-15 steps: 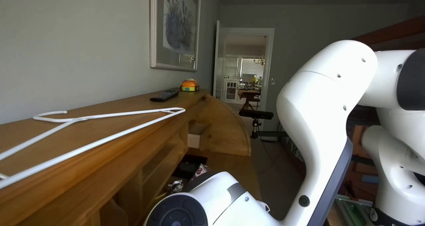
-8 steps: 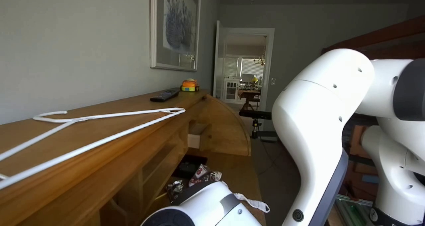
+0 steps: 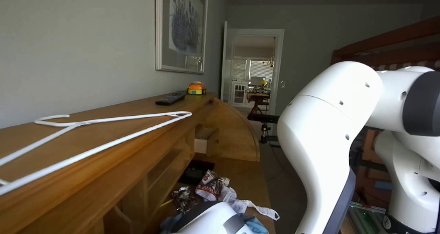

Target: Fold the blue cloth

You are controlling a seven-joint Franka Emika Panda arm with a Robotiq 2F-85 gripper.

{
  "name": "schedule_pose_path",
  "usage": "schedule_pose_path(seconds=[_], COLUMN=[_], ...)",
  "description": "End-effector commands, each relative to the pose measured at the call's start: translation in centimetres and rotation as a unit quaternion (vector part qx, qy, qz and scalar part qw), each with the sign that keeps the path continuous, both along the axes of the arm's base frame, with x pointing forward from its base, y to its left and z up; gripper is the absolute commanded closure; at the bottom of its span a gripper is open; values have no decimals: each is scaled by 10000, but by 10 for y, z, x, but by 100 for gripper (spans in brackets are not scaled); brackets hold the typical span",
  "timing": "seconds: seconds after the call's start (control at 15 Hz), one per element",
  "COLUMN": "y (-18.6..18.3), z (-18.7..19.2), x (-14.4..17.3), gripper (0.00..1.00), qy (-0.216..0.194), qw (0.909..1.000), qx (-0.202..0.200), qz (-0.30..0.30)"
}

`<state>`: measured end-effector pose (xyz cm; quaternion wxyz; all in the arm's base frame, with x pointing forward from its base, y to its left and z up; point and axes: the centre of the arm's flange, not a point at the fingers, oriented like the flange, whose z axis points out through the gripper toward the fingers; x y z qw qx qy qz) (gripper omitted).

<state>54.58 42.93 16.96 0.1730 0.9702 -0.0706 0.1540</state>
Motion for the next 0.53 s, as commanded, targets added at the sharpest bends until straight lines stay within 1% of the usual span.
schedule_pose_path(seconds=[0.0, 0.2, 0.33, 0.47], y=[4, 2, 1, -1], z=[-2, 2, 6, 15], x=[8, 8, 5, 1], gripper=[77, 98, 100, 100], qy=[-35, 26, 155, 326], qw=[10000, 10000, 9998, 9994], qx=[-1, 41, 93, 120], qz=[9, 4, 66, 91])
